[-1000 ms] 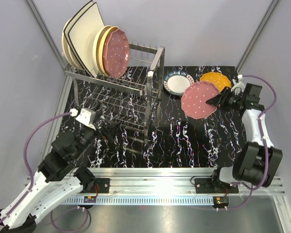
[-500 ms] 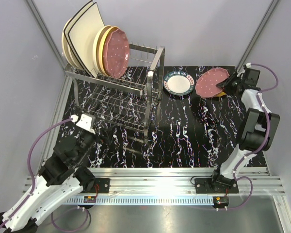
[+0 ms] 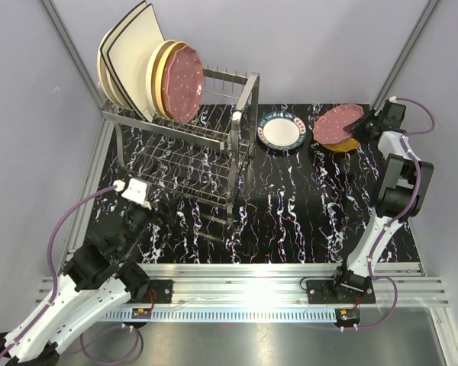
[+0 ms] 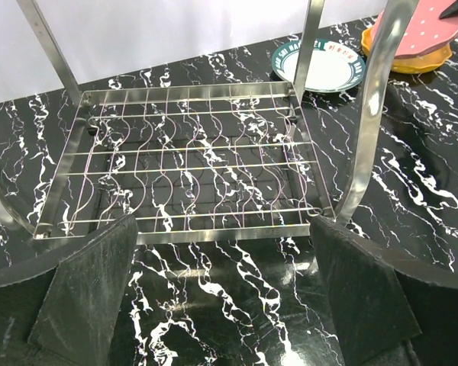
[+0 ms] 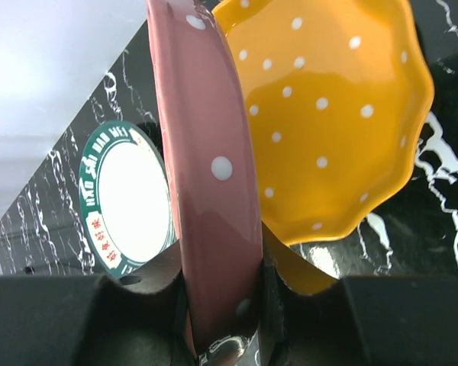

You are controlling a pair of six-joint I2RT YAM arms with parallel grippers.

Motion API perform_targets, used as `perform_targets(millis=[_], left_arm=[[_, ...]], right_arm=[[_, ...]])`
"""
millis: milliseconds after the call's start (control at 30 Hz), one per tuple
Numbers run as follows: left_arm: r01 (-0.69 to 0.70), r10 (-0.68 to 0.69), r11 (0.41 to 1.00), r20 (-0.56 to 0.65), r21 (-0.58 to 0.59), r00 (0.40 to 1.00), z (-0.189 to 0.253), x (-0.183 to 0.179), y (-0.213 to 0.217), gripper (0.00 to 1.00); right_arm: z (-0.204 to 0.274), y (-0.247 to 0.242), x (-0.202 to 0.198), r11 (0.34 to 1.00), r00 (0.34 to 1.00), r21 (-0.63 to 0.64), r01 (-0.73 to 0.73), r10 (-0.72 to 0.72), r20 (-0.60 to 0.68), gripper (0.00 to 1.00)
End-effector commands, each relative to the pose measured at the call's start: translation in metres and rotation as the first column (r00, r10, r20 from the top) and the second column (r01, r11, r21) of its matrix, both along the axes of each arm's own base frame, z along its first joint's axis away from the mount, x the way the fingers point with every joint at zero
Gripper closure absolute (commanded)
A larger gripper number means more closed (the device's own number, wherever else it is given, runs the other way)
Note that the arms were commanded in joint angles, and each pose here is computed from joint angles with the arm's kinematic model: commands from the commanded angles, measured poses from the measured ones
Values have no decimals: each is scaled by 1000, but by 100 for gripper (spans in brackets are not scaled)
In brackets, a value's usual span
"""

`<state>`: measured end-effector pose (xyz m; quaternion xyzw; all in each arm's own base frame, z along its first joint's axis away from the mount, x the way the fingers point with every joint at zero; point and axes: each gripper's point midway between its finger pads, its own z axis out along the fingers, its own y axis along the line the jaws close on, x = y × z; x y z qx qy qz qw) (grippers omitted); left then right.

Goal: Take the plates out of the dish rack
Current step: Place the plate on the table

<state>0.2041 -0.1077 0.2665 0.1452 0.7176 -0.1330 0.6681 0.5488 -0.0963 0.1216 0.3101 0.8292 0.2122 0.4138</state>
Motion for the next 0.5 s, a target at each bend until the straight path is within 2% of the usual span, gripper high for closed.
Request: perform_targets(millis=[0,467], left_arm=[[-26,27,1000,26,-3,999,6,5,3,1],[-30,30,1000,26,-3,999,5,5,3,1]], right_arm=[[77,-13,35,999,970,-34,7,2,242,100],[67,-26,50,999,970,19,26,-30,243,100]])
